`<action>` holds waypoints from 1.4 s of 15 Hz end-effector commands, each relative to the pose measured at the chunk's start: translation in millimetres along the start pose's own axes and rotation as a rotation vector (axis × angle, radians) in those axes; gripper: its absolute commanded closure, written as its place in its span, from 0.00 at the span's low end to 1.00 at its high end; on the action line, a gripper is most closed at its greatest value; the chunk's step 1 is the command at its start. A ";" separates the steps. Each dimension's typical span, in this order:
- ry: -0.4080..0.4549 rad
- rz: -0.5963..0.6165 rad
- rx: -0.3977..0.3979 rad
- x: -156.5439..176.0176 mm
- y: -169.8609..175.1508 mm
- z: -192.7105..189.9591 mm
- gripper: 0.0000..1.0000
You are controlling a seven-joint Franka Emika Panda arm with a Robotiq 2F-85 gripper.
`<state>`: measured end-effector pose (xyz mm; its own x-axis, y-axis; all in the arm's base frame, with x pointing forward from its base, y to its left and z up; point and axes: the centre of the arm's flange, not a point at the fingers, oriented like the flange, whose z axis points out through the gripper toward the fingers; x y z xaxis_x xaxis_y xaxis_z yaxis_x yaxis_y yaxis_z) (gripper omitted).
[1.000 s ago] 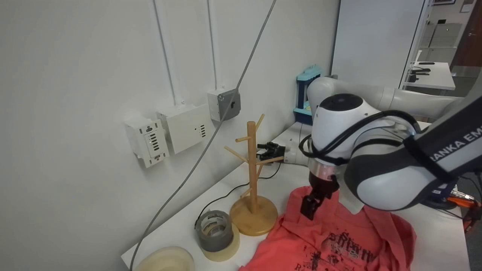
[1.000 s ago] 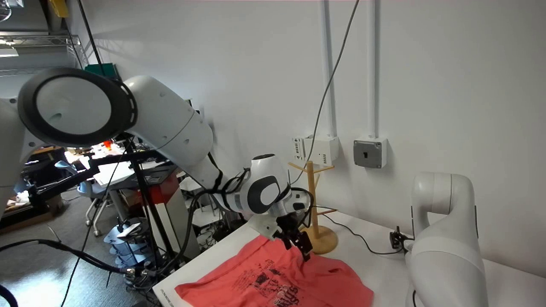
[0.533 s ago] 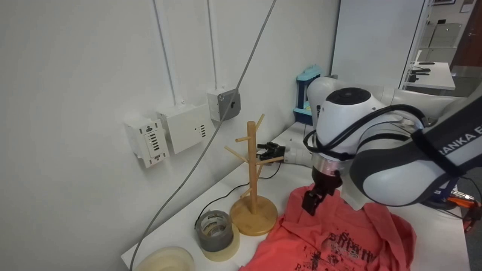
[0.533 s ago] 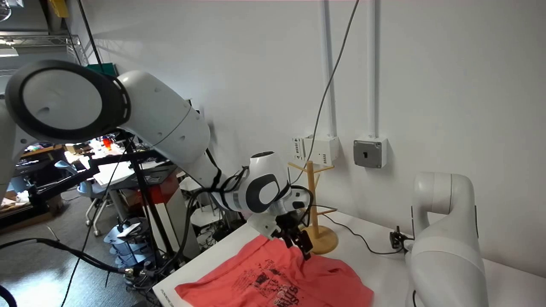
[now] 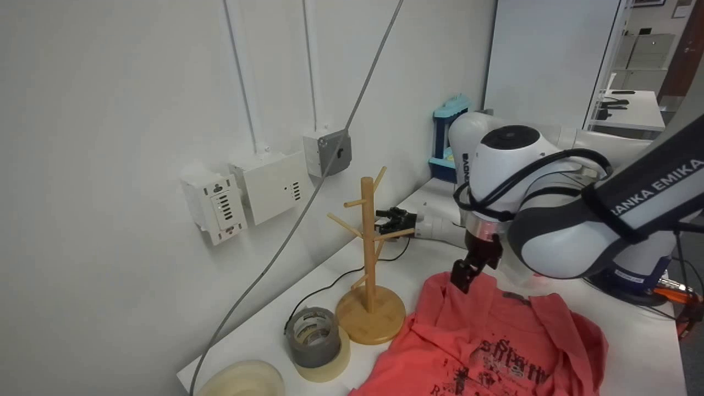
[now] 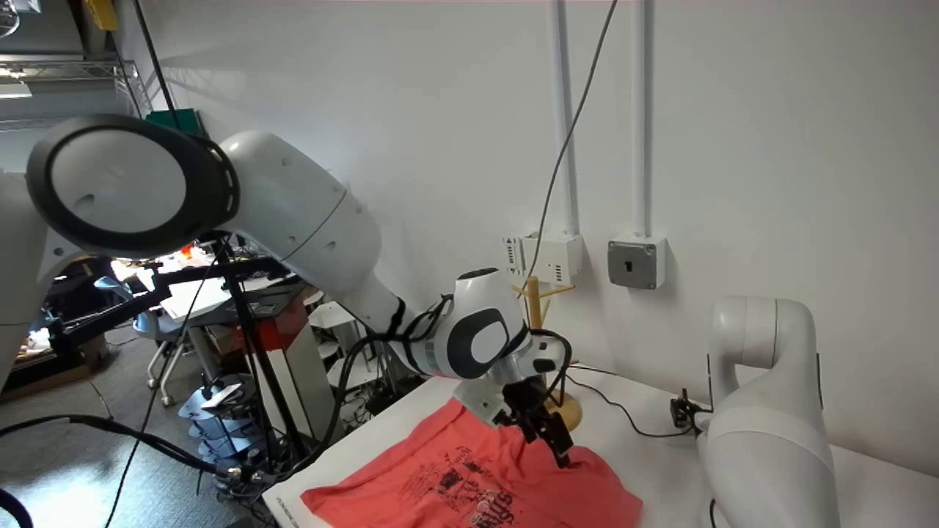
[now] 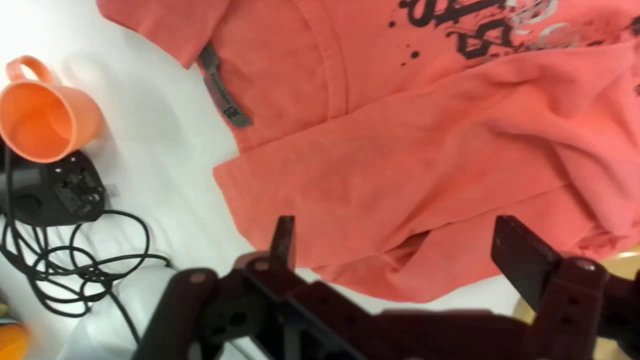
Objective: Unfold the shirt
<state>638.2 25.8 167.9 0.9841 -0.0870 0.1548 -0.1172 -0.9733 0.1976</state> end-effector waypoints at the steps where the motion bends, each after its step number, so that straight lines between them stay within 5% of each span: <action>1: -0.012 0.068 -0.029 27.4 35.7 22.8 0.00; 9: -0.146 0.038 0.031 40.3 88.9 69.6 0.00; 15: -0.287 -0.059 0.099 42.0 82.2 102.0 0.00; 20: -0.327 -0.076 0.059 55.5 77.3 116.7 0.00; 21: -0.312 -0.067 0.062 30.3 74.9 106.0 0.00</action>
<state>673.7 -72.4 84.7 0.9839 -0.0740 -0.1629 -0.0518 -0.9893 0.1365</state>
